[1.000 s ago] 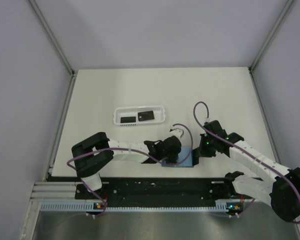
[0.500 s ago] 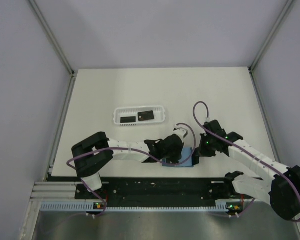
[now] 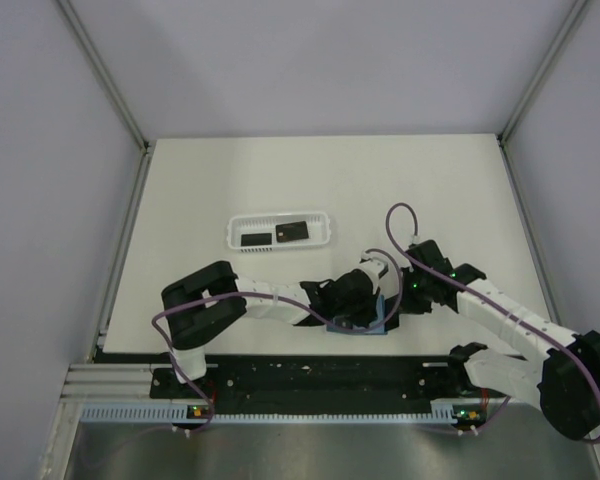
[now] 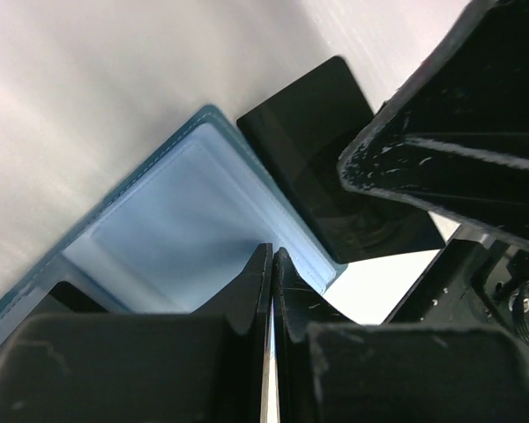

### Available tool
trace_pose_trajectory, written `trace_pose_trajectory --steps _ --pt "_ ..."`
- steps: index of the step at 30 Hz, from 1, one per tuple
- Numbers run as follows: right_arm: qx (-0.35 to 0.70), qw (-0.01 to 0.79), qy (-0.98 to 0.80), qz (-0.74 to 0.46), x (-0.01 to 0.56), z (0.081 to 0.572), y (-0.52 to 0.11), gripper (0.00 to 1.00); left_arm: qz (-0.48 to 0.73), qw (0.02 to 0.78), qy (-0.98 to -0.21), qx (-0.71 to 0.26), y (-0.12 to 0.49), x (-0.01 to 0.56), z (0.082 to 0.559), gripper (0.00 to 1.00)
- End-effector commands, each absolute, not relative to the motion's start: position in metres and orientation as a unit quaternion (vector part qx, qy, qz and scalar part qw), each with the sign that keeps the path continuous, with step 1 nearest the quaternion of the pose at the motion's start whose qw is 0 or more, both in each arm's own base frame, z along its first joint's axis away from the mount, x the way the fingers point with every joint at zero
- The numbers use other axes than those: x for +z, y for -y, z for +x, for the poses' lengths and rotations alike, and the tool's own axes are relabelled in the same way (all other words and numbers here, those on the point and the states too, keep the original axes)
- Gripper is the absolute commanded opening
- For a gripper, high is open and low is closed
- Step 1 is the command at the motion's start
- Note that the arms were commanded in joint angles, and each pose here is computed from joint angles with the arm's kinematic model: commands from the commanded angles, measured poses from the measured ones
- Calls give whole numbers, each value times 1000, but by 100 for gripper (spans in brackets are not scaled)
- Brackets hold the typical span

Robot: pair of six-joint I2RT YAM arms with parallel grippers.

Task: Put the credit cards into the card holder
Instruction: Insert the credit card into the card holder.

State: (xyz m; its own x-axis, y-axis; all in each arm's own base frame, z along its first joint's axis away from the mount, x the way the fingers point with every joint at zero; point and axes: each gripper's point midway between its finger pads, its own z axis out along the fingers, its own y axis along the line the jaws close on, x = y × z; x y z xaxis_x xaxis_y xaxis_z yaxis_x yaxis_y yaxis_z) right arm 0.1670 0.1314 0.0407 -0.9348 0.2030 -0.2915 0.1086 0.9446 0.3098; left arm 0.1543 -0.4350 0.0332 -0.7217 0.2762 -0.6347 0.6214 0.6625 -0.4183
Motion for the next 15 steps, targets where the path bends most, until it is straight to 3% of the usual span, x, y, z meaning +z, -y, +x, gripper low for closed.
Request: trace_pose_trajectory --steps 1,15 --pt "108 163 -976 93 33 169 -117 0 267 274 -861 -334 446 33 154 0" --pt "75 166 -978 100 29 170 -106 0 235 235 -916 -225 377 -16 144 0"
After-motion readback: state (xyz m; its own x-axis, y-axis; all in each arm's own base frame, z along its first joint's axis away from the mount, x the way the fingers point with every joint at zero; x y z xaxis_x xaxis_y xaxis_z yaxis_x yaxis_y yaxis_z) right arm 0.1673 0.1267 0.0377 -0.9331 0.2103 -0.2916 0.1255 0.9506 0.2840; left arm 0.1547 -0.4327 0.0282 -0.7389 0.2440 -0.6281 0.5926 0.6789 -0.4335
